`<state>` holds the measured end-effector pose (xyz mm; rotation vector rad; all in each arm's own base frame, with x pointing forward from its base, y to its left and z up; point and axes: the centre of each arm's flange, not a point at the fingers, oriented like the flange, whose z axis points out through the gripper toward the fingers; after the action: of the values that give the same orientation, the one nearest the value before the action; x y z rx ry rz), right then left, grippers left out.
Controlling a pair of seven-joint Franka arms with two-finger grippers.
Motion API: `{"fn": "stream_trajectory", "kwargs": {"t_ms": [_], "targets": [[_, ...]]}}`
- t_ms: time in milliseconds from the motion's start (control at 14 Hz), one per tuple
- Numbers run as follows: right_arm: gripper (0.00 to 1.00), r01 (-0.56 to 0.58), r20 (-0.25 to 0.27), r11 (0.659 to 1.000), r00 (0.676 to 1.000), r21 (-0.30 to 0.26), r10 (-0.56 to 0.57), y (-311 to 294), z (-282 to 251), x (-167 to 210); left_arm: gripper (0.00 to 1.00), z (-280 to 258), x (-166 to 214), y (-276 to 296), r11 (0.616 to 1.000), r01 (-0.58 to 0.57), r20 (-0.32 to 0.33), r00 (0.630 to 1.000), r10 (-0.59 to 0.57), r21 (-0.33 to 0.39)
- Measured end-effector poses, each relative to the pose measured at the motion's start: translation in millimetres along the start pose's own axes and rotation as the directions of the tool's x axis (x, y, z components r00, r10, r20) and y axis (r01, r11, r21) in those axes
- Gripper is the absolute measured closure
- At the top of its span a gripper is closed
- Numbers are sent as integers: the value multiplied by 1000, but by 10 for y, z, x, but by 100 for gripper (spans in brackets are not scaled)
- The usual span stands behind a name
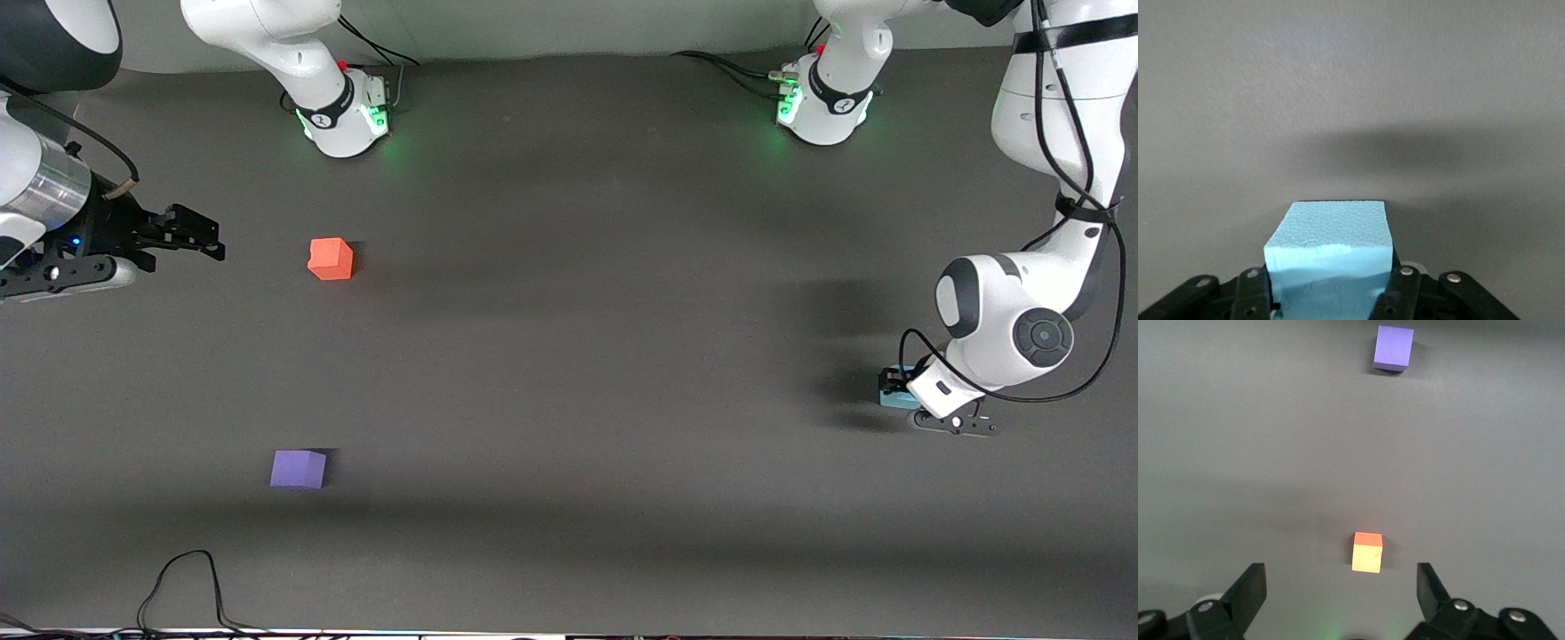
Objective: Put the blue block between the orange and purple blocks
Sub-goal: 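Lower the left gripper and grasp the light blue block, then carry the blue block with the left gripper to mid-table and lower it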
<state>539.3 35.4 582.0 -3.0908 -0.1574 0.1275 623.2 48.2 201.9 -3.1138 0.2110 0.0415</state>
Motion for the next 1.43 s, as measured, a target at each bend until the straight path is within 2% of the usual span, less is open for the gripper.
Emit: {"fn": "stream_trajectory", "kwargs": {"t_ms": [143,357,571,786,1071,1286,1429], "targets": [[0,1,0,1000,1000,0,-1,-7,0,0,44,-284,138,-39,1000,4,37,999,-4,-4],[0,2,0,1000,1000,0,-2,-10,0,0,44,-1120,380,25,999,40,111,993,-38,-11],[0,3,-3,1000,1000,0,-3,-18,-11,1,44,-1771,530,616,993,114,136,984,-114,8],[0,15,-15,1000,1000,-1,-15,-78,-71,-16,44,-1952,580,1753,974,226,116,967,-228,27],[0,19,-22,1000,1000,-1,-19,-99,-107,-36,47,-1886,299,3617,942,332,69,940,-334,42],[0,19,-21,1000,1000,-1,-19,-99,-103,-37,47,-1638,-15,4832,935,355,16,935,-355,9],[0,17,-17,1000,1000,-1,-17,-92,-96,-40,47,-1348,-257,5515,944,330,-7,944,-330,-17]]}}
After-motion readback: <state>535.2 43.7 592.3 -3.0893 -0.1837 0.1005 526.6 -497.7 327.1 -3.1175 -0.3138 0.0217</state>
